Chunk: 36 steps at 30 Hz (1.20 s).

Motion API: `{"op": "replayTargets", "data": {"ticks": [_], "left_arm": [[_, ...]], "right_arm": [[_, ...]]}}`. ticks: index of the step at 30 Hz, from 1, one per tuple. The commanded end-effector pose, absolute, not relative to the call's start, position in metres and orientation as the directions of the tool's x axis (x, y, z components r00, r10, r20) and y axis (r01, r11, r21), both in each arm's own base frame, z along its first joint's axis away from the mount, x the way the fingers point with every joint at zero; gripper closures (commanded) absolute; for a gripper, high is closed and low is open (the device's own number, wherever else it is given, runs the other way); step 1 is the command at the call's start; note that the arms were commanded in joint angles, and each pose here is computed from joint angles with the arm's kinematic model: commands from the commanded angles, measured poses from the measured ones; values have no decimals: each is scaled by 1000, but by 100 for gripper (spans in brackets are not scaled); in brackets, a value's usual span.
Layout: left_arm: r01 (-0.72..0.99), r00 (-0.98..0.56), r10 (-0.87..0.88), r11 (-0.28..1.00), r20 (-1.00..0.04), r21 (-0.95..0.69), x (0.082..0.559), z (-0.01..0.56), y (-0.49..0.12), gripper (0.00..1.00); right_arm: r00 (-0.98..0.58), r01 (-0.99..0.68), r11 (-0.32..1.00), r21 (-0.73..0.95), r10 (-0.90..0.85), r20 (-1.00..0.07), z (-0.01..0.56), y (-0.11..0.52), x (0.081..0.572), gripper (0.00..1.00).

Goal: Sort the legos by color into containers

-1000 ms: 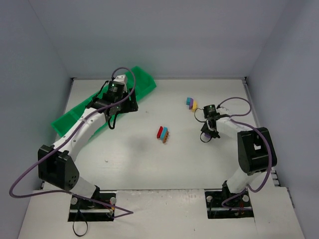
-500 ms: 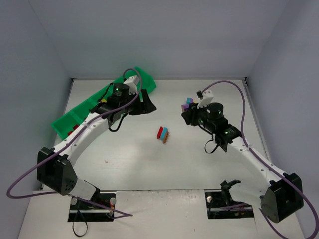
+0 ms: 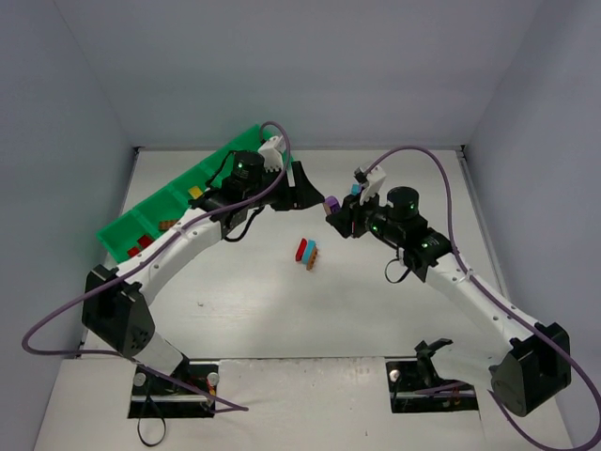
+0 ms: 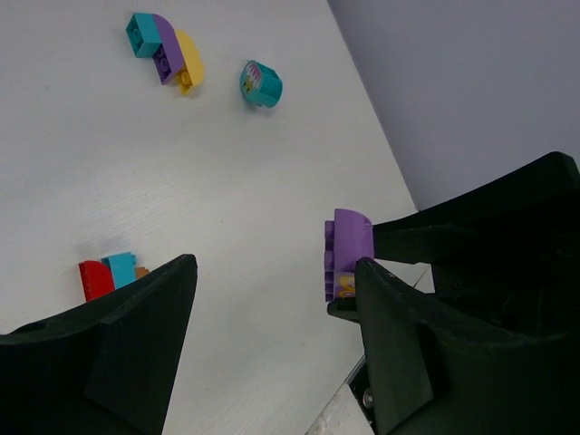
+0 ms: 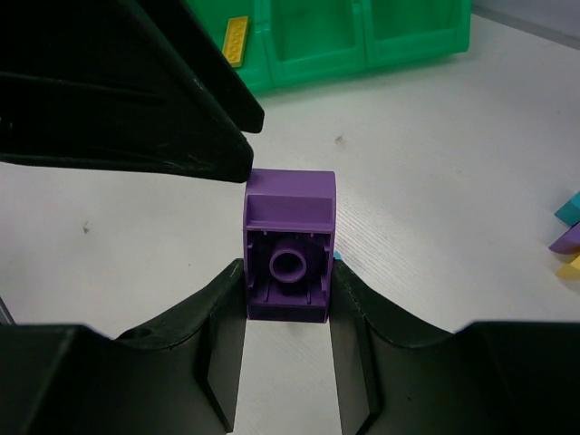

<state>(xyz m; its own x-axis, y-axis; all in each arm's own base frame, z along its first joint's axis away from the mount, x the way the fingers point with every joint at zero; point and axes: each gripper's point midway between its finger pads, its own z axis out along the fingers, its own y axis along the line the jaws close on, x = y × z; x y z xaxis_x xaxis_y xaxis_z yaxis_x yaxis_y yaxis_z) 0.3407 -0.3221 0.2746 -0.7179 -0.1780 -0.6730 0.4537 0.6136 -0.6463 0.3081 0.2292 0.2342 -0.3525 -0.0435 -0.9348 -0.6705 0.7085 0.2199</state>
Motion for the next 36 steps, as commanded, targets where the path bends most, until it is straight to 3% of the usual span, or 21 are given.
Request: {"op": "replayTargets", "data": {"ticks": [1,14,16,20,21,23,24,25,26,29,32,36], "left_arm": [[550,-640,-245,517,-729,-656,343,330,-339,36],[564,-678,-212,465,-704,-683,337,317,-365,38],[568,-685,-200,454,-700,-686,335,315,-368,43],[573,-685,-188,456,-704,-680,336,310,-369,70],[580,-681,-181,458,-710,-673,336,310,-369,83],[587,-673,-174,466,-719,-662,337,309,-368,93],[587,-670,-171,472,-722,-657,339,308,-367,99],[582,-666,-173,488,-725,-651,343,306,-364,100],[587,-656,-167,500,-736,-637,346,305,-361,100],[561,-645,-161,565,-747,-606,364,297,-344,100],[502,-615,-175,666,-769,-552,397,287,-311,100],[357,-526,-199,831,-827,-427,454,282,-251,100]], "right_arm": [[-261,-729,660,181,-24,-965,267,243,311,98],[-249,-735,657,171,-27,-968,269,249,316,97],[-251,-732,659,174,-24,-968,269,249,317,97],[-257,-728,662,178,-23,-966,267,249,318,93],[-257,-728,662,178,-23,-966,267,249,318,88],[-263,-717,672,183,-19,-965,266,248,320,77],[-269,-711,678,186,-18,-963,264,248,322,58],[-281,-701,686,195,-14,-960,262,247,323,47],[-285,-685,701,195,-12,-958,261,244,326,30],[-318,-621,758,202,-8,-948,253,235,335,11],[-346,-563,802,201,-7,-938,246,225,341,3],[-381,-432,882,190,13,-924,236,201,350,2]]}}
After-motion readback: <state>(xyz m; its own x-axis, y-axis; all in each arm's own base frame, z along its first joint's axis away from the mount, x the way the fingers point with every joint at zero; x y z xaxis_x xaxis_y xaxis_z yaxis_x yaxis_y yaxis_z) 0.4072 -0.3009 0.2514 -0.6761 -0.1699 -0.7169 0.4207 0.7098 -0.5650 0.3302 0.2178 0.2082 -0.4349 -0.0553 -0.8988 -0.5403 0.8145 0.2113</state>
